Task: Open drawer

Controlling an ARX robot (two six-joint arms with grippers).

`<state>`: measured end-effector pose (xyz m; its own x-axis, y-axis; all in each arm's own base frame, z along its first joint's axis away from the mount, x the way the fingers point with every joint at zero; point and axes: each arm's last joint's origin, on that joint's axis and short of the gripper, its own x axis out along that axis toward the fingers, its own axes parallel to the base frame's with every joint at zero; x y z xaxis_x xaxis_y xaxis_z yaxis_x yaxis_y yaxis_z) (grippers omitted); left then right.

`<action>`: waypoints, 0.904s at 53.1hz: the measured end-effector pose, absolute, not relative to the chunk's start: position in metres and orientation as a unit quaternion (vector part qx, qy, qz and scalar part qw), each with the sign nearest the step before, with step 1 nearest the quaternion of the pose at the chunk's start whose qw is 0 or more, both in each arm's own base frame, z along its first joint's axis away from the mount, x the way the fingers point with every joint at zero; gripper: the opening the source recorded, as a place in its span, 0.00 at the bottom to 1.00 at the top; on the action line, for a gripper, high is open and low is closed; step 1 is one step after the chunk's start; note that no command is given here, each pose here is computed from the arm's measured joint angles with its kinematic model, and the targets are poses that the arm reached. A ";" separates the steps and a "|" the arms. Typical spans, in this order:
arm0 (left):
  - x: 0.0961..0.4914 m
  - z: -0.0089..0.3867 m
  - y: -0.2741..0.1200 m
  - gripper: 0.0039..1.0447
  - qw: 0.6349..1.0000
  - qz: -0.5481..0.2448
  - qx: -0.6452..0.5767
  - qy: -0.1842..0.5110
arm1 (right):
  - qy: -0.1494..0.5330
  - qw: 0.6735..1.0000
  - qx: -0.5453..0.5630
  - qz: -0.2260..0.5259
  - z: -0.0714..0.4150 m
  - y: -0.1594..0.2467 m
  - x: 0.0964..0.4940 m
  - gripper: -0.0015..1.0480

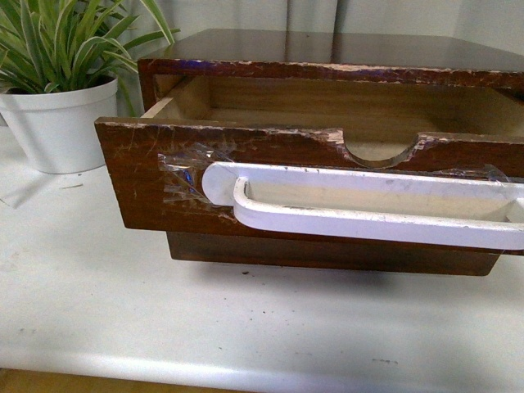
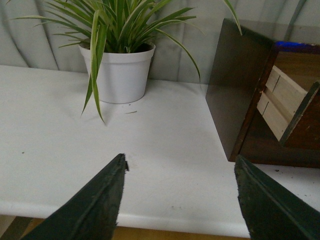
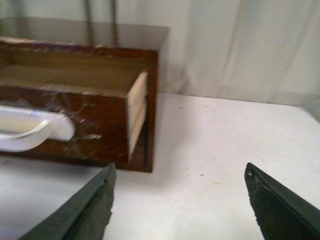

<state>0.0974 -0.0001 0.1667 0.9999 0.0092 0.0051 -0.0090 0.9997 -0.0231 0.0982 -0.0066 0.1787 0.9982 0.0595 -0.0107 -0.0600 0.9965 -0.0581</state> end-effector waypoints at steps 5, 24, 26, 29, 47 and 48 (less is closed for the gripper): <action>0.097 0.167 0.000 0.45 1.000 -0.001 -0.008 -0.003 | -0.002 1.000 -0.015 0.005 0.179 -0.001 0.097 0.51; 0.097 0.167 0.000 0.04 1.000 -0.002 -0.004 -0.003 | 0.000 1.000 -0.007 -0.001 0.165 0.000 0.098 0.01; 0.097 0.167 0.000 0.04 1.000 -0.002 -0.004 -0.003 | 0.000 1.000 -0.007 -0.001 0.165 0.000 0.098 0.01; 0.097 0.167 0.000 0.04 1.000 -0.002 -0.004 -0.003 | 0.000 1.000 -0.007 -0.001 0.165 0.000 0.098 0.01; 0.097 0.167 0.000 0.15 1.000 -0.002 -0.004 -0.003 | 0.000 1.000 -0.007 -0.001 0.165 0.000 0.098 0.12; 0.097 0.167 0.000 0.19 1.000 -0.002 -0.004 -0.003 | 0.000 1.000 -0.006 -0.001 0.165 0.000 0.098 0.14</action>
